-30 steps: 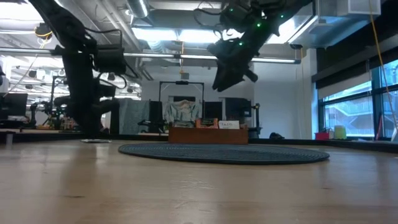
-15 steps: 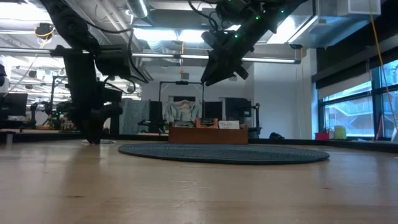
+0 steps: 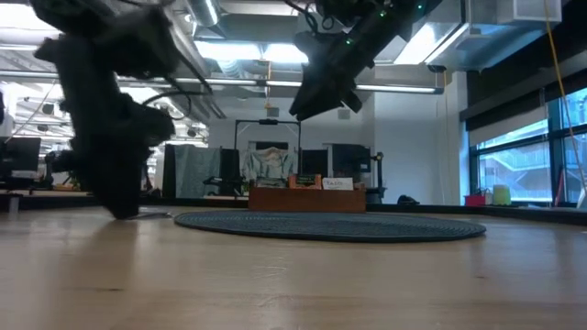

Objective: Pick & Place Tea
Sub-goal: Put the purple tea bag into the left section of the wooden organizer

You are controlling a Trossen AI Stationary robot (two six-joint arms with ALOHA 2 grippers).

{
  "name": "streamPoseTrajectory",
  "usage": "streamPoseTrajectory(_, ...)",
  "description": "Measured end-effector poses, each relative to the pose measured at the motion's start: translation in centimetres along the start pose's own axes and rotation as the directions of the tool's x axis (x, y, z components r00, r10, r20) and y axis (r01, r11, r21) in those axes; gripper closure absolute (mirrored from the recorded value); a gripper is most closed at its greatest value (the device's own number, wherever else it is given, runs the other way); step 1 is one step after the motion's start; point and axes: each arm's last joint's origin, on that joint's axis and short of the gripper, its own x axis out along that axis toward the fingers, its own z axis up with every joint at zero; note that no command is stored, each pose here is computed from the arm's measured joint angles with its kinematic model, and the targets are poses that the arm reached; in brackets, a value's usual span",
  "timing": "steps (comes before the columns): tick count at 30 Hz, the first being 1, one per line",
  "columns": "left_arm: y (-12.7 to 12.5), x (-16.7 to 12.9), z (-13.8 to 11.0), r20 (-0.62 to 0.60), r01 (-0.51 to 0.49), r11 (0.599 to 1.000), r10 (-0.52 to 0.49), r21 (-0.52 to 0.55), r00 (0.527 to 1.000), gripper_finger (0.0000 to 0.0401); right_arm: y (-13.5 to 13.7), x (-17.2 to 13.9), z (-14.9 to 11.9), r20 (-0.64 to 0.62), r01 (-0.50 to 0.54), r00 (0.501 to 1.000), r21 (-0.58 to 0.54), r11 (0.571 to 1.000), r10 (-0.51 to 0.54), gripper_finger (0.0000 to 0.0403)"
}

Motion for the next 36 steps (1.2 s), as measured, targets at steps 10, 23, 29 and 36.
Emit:
streamPoseTrajectory(10, -4.3, -1.6, -6.2, -0.169, 0.282, 0.958, -0.271, 0.048, 0.948, 0.0291, 1.9, -0.3, -0.7, -0.008, -0.04, 0.999, -0.039, 0.998, 0.04, 0.0303)
streamPoseTrajectory(23, -6.4, -3.9, -7.0, -0.082, 0.526, 0.799, -0.527, 0.291, 0.846, 0.0289, 4.4, -0.6, -0.8, 0.064, -0.119, 0.99, -0.037, 0.992, 0.122, 0.0303)
streamPoseTrajectory(29, -4.5, -4.7, -6.7, -0.083, 0.407, 0.824, -0.409, 0.395, 0.909, 0.0287, 6.3, -0.6, -0.4, 0.187, -0.173, 0.968, 0.025, 0.985, 0.165, 0.0303)
streamPoseTrajectory(36, -1.9, -4.8, -6.9, -0.058, 0.194, 0.862, -0.189, 0.469, 0.98, 0.0287, 10.7, 1.5, -3.1, 0.228, -0.248, 0.943, -0.009, 0.969, 0.243, 0.0303)
